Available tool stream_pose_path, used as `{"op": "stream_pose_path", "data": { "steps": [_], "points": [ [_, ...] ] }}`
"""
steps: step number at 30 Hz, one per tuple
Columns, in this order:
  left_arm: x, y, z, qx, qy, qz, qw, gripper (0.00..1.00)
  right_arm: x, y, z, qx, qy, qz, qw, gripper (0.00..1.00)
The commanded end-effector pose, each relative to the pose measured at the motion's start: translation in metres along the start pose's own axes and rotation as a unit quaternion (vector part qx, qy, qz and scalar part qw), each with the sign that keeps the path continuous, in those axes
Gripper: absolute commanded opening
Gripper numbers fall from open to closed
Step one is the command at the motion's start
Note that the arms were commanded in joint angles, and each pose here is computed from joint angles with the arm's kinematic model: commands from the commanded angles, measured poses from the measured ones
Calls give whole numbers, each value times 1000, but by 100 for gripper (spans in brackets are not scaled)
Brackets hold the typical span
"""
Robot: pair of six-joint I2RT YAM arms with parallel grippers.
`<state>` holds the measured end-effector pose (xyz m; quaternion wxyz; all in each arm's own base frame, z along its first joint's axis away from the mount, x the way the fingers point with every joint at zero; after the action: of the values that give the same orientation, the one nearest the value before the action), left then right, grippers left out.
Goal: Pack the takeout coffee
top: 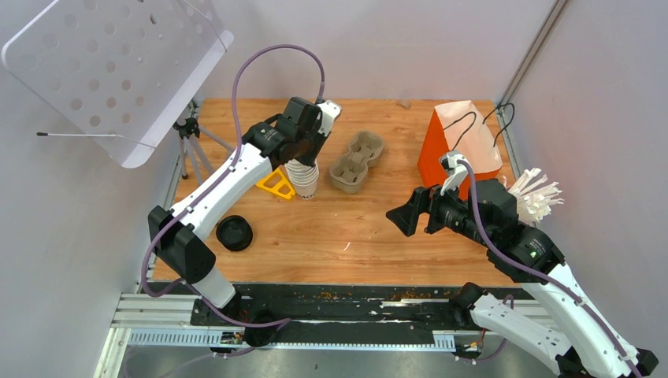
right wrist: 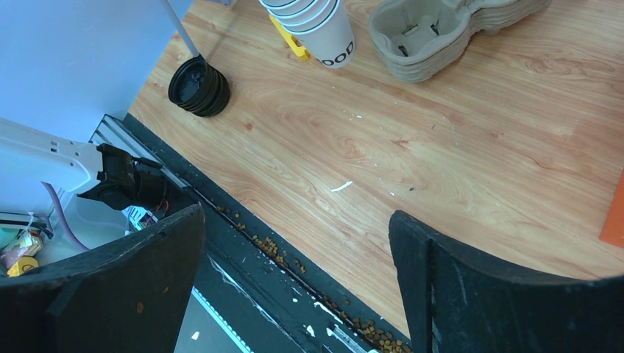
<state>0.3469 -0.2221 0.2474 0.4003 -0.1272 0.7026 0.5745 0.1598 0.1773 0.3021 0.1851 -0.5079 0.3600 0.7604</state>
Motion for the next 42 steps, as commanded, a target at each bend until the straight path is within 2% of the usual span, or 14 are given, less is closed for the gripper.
{"op": "stream_pose_path", "data": {
  "steps": [1, 7, 26, 32, 35, 39, 42],
  "points": [
    [-9, 1, -2, 10, -6, -17, 1000, 21, -9, 1, 0, 1, 5, -23, 1000, 95],
    [-10, 5, 0, 10, -22, -13, 1000, 0, -8, 0, -1, 3, 6, -21, 1000, 95],
    [-36, 52, 7, 2, -46, -44, 998, 0, -7, -5, 3, -9, -1, -19, 1000, 95],
    [-28, 44, 9, -2, -56, -44, 997, 0, -8, -7, 3, -11, 4, -22, 1000, 95],
    [-35, 54, 2, 19, -48, -47, 998, 0, -8, -10, 3, -10, 0, -22, 1000, 95],
    [-47, 65, 0, 29, -44, -80, 995, 0, -14, -12, 9, -23, -12, -29, 999, 94],
    [-43, 67, 0, 28, -49, -70, 996, 0, -21, -15, 9, -20, -30, -44, 998, 94]
  ]
}}
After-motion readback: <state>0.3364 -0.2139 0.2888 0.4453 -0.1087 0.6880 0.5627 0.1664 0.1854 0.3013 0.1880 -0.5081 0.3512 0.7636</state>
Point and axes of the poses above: each gripper's point midway between its finger pads, its own y axis back along the fingers, its own z axis along the line the jaws close on, x = y × z, the point moved 1 cm from there along y, back along the fingers, and after that the axes turned 13 degrees about y, right-handed, at the moved point
